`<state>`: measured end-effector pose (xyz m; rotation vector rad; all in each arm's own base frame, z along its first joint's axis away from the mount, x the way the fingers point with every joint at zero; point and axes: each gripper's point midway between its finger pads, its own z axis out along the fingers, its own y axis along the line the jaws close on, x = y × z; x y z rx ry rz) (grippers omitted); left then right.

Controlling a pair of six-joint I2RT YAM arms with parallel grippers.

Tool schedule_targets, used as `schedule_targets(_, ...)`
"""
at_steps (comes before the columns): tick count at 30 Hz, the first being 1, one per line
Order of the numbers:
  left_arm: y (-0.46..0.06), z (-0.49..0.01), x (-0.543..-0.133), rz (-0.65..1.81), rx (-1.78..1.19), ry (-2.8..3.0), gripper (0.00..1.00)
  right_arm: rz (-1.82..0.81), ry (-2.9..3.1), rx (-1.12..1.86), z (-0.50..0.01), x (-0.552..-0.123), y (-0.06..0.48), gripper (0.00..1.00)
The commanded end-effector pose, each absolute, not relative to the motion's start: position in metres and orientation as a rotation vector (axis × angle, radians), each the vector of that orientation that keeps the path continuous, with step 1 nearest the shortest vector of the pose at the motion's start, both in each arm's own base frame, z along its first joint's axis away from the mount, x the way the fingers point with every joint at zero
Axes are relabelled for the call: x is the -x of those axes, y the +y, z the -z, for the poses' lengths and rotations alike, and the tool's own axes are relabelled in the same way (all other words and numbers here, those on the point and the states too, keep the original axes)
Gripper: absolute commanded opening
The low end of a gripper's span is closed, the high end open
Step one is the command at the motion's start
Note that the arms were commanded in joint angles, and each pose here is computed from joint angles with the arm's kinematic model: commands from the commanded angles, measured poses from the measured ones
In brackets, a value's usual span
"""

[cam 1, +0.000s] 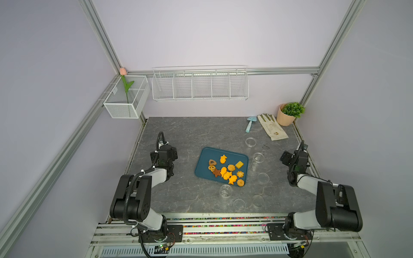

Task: Pour the cookies out of the jar
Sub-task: Reset both arms

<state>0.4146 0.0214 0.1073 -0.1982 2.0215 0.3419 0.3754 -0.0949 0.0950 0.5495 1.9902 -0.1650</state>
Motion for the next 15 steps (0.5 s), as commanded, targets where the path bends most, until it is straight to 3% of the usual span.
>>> schedule_targets(1, 0.021, -0.12, -0.422, -0.273, 0.214, 1.976, 1.0, 0.146, 2.012, -0.515, -0.094, -0.383, -0.092, 0.88)
schedule_targets(15, 0.007, -0.12, -0.416, -0.02, 0.09, 1.937, 1.0, 0.024, 2.046, -0.238, -0.098, -0.402, -0.048, 0.88)
